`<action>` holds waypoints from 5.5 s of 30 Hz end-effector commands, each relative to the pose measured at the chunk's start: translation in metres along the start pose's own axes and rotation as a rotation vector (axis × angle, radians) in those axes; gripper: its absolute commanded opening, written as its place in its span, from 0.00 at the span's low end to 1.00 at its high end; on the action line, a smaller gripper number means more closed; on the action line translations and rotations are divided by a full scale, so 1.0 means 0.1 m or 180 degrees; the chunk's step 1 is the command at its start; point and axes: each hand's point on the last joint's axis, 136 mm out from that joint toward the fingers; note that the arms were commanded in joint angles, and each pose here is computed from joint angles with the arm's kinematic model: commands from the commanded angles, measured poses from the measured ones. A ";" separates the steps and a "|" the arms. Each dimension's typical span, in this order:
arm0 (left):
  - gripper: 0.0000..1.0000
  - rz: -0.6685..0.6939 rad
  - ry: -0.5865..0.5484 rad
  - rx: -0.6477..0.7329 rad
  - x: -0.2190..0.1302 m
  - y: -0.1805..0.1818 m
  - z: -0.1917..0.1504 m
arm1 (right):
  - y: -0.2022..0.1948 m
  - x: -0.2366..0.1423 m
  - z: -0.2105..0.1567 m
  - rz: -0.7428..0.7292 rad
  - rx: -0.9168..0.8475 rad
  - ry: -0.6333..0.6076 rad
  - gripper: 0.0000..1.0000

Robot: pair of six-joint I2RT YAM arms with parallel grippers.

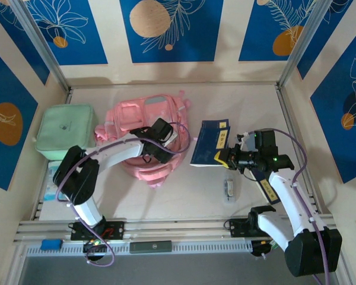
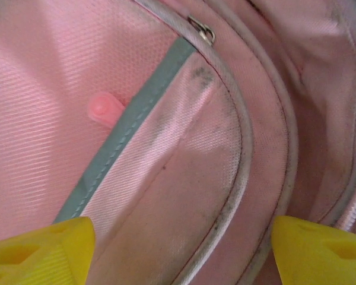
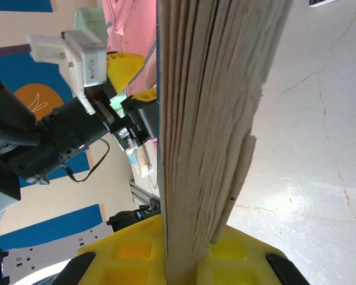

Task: Pack the student bag

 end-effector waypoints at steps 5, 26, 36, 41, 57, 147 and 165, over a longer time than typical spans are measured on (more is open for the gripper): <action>0.65 0.0055 0.0132 0.0013 0.14 0.09 -0.01 | 0.10 -0.01 -0.02 0.0222 -0.0079 0.0008 0.00; 0.00 -0.0184 -0.0477 -0.0468 -0.87 0.17 0.40 | 0.20 -0.09 -0.04 0.0233 -0.0184 0.0034 0.00; 0.00 -0.0003 -0.0829 -0.0714 -1.52 0.38 0.63 | 0.44 0.12 -0.11 0.0489 -0.0254 0.0301 0.00; 0.00 0.0196 -0.0893 -0.0765 -1.65 0.51 0.73 | 0.41 0.35 -0.23 0.0249 -0.0405 0.0414 0.00; 0.00 -0.0160 -0.1273 -0.0745 -2.04 0.40 0.98 | 0.64 1.28 -0.38 0.0116 -0.1071 0.0454 0.00; 0.00 -0.0216 -0.1377 -0.0861 -2.03 0.63 1.05 | -0.06 1.95 0.34 -0.1224 -0.0606 -0.0474 0.18; 0.00 -0.0231 -0.1246 -0.0917 -1.90 0.62 1.00 | 0.43 2.03 0.32 -0.0764 -0.1383 -0.0429 0.20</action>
Point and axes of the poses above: each hand's point on the last joint's axis, 136 mm out from that joint toward the fingers, its own x axis out along the fingers, its own y axis along the line the jaws close on, z = x × y, and after that the axes turned 12 degrees about -x, right-handed
